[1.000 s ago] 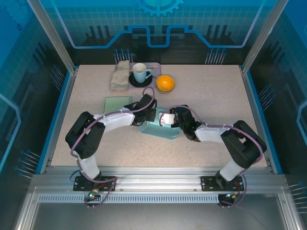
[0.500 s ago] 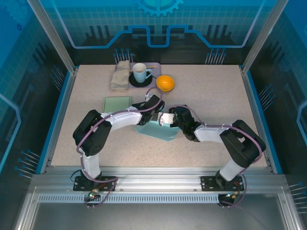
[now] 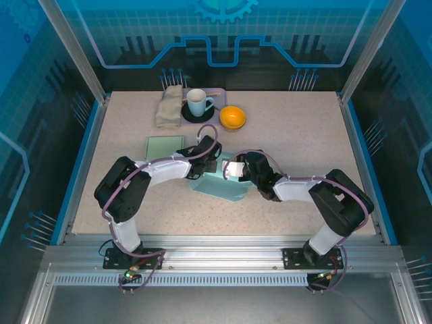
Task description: Fold the paper box
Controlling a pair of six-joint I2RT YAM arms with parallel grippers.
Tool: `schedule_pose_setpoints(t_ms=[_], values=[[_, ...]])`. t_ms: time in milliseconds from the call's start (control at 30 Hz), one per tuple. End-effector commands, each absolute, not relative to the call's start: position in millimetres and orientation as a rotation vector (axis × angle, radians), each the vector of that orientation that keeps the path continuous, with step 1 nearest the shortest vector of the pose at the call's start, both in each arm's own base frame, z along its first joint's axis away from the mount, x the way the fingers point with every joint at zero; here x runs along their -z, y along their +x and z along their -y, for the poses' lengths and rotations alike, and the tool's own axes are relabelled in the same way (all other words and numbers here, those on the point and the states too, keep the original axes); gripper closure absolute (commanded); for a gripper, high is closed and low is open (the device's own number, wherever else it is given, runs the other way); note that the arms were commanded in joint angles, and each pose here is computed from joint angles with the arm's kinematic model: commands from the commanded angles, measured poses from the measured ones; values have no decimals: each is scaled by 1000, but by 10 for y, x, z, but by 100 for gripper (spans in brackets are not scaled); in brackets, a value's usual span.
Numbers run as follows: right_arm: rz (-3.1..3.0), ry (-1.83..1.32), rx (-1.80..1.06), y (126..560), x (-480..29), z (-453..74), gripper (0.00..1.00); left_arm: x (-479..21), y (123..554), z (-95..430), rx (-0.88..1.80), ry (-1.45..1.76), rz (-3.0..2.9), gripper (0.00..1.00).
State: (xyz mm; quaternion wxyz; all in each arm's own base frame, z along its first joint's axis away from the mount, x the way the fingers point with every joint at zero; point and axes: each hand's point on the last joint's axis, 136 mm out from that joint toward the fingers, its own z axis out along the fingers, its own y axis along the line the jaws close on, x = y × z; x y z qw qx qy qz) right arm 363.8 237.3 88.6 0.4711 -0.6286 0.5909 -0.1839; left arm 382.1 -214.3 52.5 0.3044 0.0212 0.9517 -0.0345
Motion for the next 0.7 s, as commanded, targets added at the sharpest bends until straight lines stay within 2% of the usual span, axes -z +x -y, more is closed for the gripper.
schedule_pose_setpoints(t_ms=[0, 133, 200, 333, 567, 667], values=[[-1506, -1582, 451, 3540, -711, -2277, 100, -474, 3734, 1841, 9, -17, -2557, 76], [-1500, -1537, 435, 3553, -812, -2314, 100, -361, 3691, 1765, -43, -12, -2570, 85], [-1507, -1518, 396, 3541, -892, -2350, 90, -344, 3690, 1701, -90, -21, -2559, 90], [-1507, -1508, 328, 3493, -1076, -2420, 80, -391, 3705, 1579, -155, -75, -2521, 99], [-1524, -1470, 226, 3348, -1397, -2426, 72, -585, 3712, 1442, -176, -162, -2419, 100], [-1555, -1339, 192, 3333, -1690, -2330, 71, -689, 3703, 1460, -104, -168, -2348, 100]])
